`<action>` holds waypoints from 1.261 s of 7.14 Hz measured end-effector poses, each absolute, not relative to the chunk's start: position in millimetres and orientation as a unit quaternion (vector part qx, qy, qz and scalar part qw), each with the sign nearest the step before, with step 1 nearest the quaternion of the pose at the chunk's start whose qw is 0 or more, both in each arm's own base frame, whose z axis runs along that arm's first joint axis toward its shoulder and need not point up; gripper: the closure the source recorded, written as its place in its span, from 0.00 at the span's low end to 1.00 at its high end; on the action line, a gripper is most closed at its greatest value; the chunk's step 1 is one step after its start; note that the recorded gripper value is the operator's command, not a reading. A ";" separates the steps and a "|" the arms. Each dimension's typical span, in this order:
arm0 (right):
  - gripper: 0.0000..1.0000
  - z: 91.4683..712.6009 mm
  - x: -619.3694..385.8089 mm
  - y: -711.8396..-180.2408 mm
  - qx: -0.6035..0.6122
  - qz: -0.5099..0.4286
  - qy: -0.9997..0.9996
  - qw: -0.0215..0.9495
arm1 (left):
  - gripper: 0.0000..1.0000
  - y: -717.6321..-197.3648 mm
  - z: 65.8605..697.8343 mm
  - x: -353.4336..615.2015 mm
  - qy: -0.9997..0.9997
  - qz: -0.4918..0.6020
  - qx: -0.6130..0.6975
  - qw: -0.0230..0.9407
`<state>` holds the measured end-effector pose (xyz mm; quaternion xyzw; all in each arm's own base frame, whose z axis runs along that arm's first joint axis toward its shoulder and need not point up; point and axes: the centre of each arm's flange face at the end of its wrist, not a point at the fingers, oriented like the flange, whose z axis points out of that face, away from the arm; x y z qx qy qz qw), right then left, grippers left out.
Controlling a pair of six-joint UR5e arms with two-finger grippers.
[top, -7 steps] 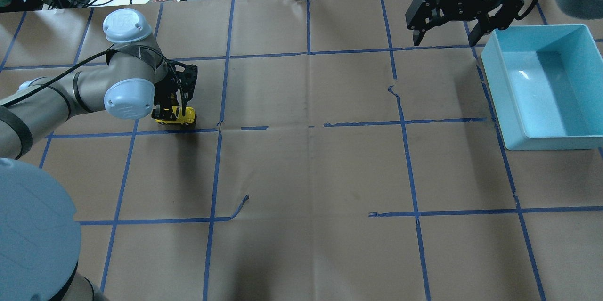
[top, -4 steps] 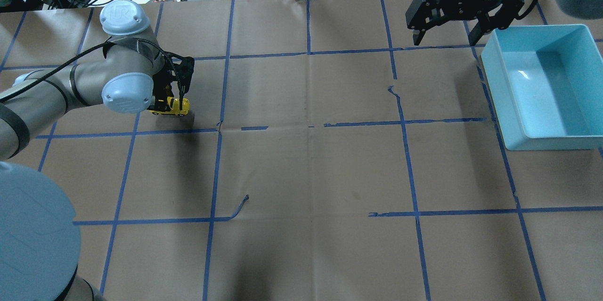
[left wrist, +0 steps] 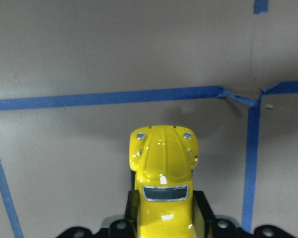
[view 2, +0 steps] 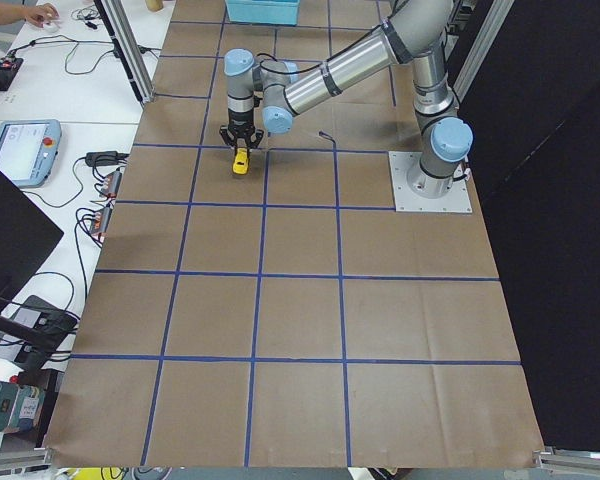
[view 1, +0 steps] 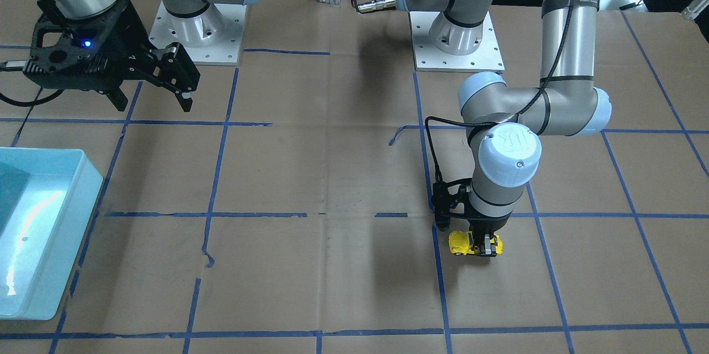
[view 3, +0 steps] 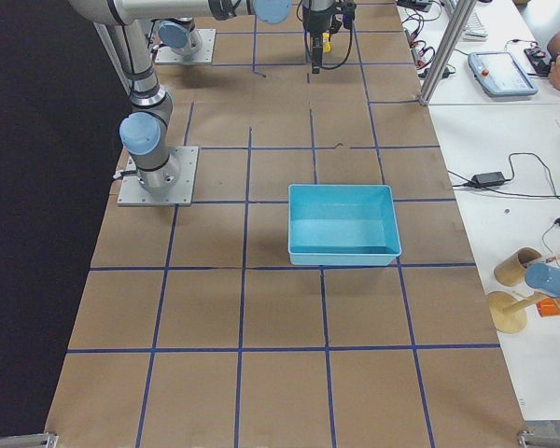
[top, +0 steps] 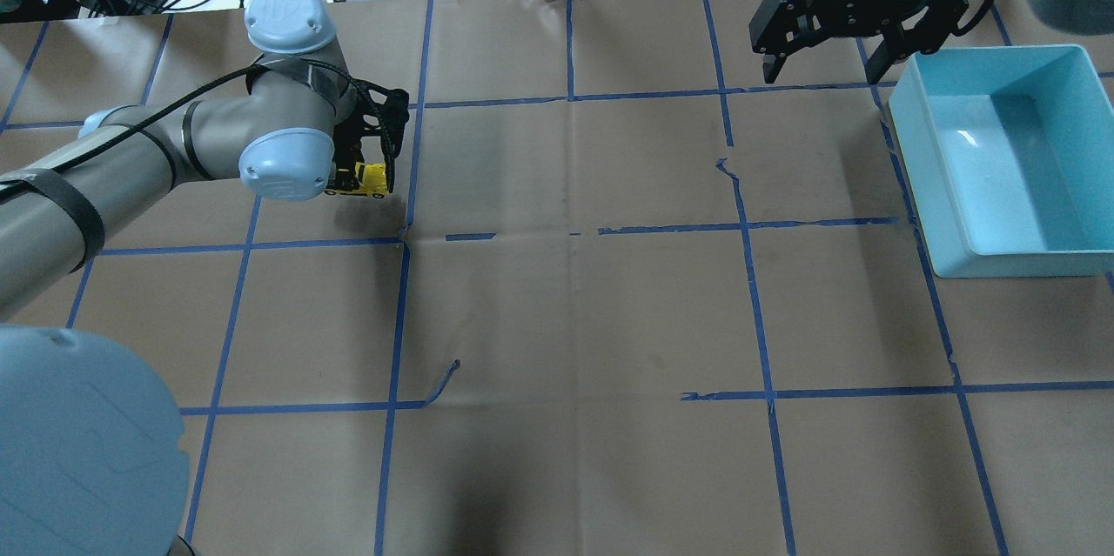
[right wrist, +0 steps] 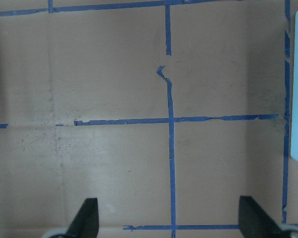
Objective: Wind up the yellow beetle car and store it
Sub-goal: 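Drag the held car backward along the table with the left gripper to wind it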
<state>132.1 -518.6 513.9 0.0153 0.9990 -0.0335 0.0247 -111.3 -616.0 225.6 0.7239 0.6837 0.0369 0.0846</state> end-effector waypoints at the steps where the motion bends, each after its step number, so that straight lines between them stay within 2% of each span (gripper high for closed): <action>1: 0.00 514.1 132.1 -518.6 0.015 -0.034 0.999 0.025 | 0.72 -616.2 215.6 -122.9 0.686 0.036 0.722 0.083; 9: 0.00 514.3 131.4 -518.9 0.016 -0.034 0.999 0.025 | 0.71 -616.3 188.9 -116.4 0.692 0.042 0.716 0.079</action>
